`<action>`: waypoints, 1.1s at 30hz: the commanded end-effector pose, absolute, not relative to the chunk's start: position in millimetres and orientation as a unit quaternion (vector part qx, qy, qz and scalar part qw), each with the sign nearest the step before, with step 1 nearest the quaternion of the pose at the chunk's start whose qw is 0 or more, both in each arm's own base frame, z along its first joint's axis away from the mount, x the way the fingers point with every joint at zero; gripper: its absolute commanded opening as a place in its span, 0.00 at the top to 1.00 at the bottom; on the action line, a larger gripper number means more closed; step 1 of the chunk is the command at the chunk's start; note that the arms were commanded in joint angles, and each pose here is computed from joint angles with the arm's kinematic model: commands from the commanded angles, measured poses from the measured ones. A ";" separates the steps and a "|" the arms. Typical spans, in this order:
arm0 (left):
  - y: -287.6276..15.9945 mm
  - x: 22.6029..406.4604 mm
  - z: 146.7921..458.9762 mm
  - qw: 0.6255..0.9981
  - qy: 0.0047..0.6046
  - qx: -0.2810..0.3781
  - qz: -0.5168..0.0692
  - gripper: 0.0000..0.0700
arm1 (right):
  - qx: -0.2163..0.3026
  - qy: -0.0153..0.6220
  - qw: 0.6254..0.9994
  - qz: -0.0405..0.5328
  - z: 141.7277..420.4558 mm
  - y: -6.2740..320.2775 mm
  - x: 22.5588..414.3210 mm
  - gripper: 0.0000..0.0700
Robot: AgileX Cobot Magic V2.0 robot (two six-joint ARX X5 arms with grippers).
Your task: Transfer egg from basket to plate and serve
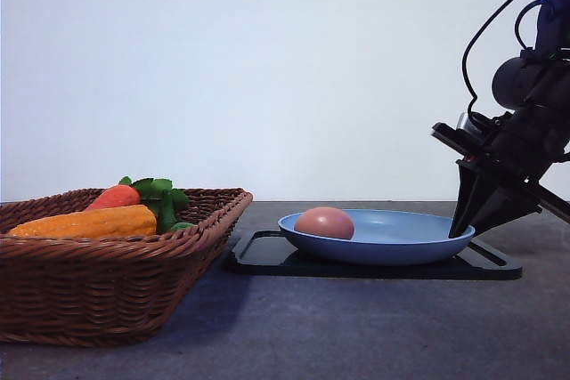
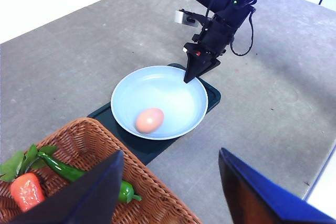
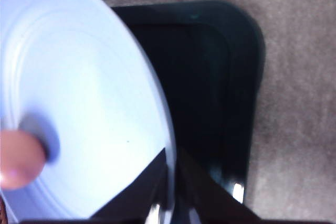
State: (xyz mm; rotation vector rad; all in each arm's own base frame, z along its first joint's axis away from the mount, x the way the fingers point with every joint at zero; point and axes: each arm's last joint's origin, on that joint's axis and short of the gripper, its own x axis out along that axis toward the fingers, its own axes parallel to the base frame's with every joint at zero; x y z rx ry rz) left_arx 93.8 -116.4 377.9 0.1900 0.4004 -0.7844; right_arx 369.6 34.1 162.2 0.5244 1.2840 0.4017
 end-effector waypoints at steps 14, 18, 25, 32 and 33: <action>-118.9 95.1 384.0 0.908 0.180 0.085 -0.370 0.47 | 0.214 0.575 0.764 0.200 179.0 19.0 381.6 0.65; -123.4 100.1 383.7 0.914 0.174 0.089 -0.356 0.48 | 0.217 0.568 0.767 0.205 202.8 4.3 382.8 0.65; -141.9 124.8 375.6 0.916 0.164 0.145 -0.335 0.73 | 0.232 0.542 0.780 0.208 251.7 -12.0 359.4 0.92; -153.0 172.3 344.0 0.906 0.235 0.210 -0.283 1.00 | 0.150 0.527 0.821 0.159 278.7 5.5 316.4 1.00; -151.0 179.8 338.7 0.905 0.252 0.210 -0.270 1.00 | 0.136 0.524 0.826 0.157 279.9 11.1 307.9 1.00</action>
